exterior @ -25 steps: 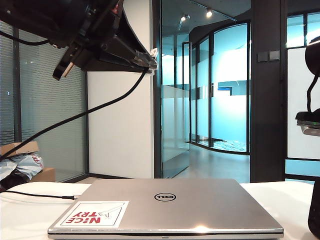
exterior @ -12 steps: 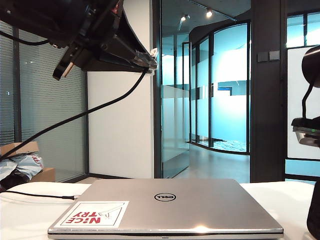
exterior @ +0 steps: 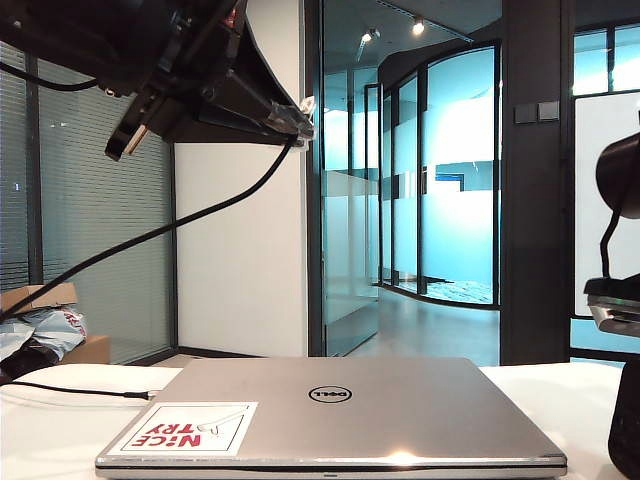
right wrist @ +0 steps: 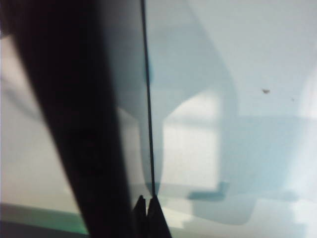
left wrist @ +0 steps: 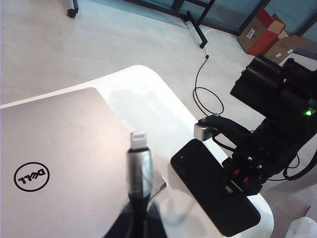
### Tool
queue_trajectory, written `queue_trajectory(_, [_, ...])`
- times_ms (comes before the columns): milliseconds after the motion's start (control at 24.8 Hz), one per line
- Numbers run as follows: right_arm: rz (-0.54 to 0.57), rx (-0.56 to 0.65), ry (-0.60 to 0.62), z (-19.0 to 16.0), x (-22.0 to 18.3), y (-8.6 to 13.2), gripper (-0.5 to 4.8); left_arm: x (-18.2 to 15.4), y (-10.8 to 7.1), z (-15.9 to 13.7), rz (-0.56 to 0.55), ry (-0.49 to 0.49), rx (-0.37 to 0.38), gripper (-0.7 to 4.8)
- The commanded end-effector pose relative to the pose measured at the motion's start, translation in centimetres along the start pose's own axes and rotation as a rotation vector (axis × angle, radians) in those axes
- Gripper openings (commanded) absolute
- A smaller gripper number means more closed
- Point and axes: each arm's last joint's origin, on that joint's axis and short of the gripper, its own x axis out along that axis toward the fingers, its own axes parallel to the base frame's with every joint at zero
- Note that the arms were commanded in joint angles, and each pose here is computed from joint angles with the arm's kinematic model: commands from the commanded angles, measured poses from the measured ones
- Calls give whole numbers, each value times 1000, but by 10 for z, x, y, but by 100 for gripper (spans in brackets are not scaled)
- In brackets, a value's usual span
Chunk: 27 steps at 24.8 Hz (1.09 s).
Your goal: Pick up the charging cable and the phone, plug the charging cable into the charging port on the phone, and finally place them back on the table.
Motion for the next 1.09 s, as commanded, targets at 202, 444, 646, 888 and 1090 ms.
queue_trajectory(202, [148,-23,-84,12,-21,10,-6,-1,7,-18,44,118,-16,-8])
queue_trajectory(444, [432,-59,-216,18,-38,21,-6,-2,11,-29,56,150,-20,-8])
queue_trajectory(646, [663,-89,-357,33,-50,30,-6,-2,12,-35,56,168,-23,-8])
queue_trajectory(888, [877,-69,-438,41,-48,35,-5,4,-4,-47,-4,227,3,-8])
queue_trajectory(1090, [1008,-73,-491,41,-45,35,-5,11,-15,-61,-27,295,-65,-8])
